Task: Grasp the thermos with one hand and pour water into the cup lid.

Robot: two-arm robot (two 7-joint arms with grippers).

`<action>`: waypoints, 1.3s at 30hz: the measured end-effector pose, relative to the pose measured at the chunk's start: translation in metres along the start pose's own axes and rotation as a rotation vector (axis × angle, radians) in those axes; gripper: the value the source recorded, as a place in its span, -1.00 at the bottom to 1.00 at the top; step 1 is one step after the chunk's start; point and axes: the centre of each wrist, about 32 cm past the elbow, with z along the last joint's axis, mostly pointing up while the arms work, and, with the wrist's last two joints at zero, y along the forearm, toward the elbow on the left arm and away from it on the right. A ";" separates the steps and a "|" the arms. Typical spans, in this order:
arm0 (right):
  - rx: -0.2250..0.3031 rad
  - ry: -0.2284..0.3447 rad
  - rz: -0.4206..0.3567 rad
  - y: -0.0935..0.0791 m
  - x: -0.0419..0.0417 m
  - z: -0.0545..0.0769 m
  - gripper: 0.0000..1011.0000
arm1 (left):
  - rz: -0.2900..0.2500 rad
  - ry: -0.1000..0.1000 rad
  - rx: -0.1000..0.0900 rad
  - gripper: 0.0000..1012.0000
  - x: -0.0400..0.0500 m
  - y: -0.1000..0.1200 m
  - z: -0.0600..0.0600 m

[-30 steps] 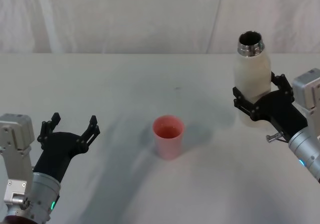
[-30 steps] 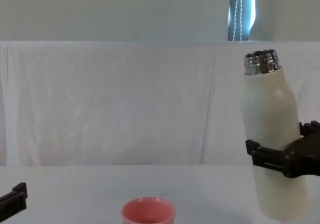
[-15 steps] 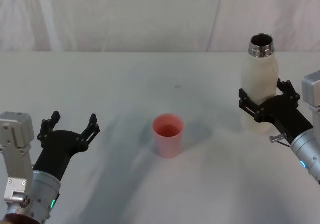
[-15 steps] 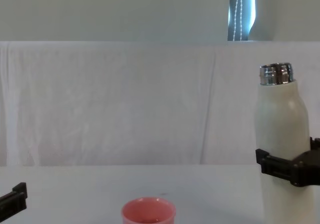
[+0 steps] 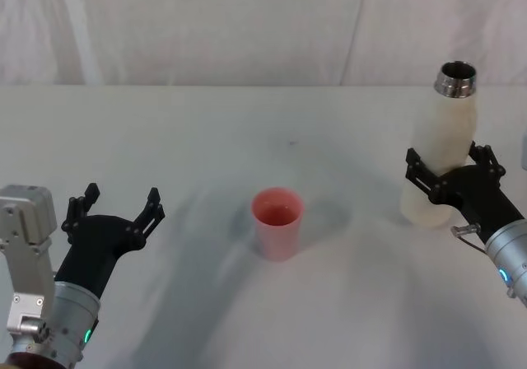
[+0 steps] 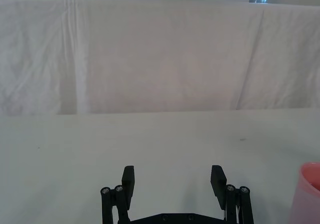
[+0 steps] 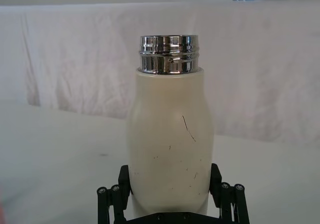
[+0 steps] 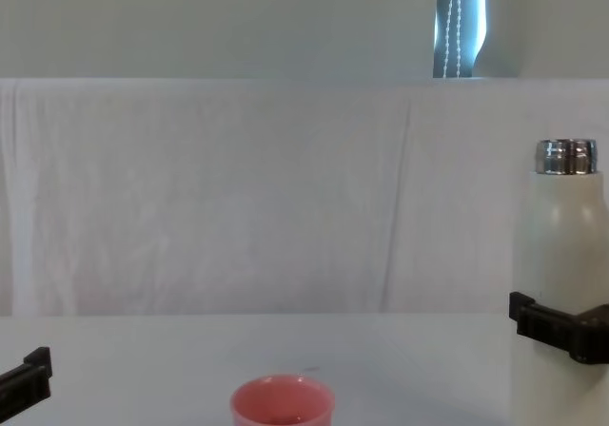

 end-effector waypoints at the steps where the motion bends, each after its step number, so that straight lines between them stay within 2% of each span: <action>1: 0.001 0.009 -0.002 0.000 0.0001 -0.001 0.88 | 0.000 0.000 0.000 0.98 0.0000 0.000 0.000; 6: 0.015 0.035 -0.009 -0.001 0.0009 -0.006 0.88 | 0.000 0.000 0.000 0.98 0.0000 0.000 0.000; 24: 0.048 0.045 -0.001 -0.001 0.0035 -0.022 0.88 | 0.000 0.000 0.000 0.98 0.0000 0.000 0.000; 39: 0.044 0.045 0.002 0.004 0.0052 -0.028 0.88 | 0.000 0.000 0.000 0.98 0.0000 0.000 0.000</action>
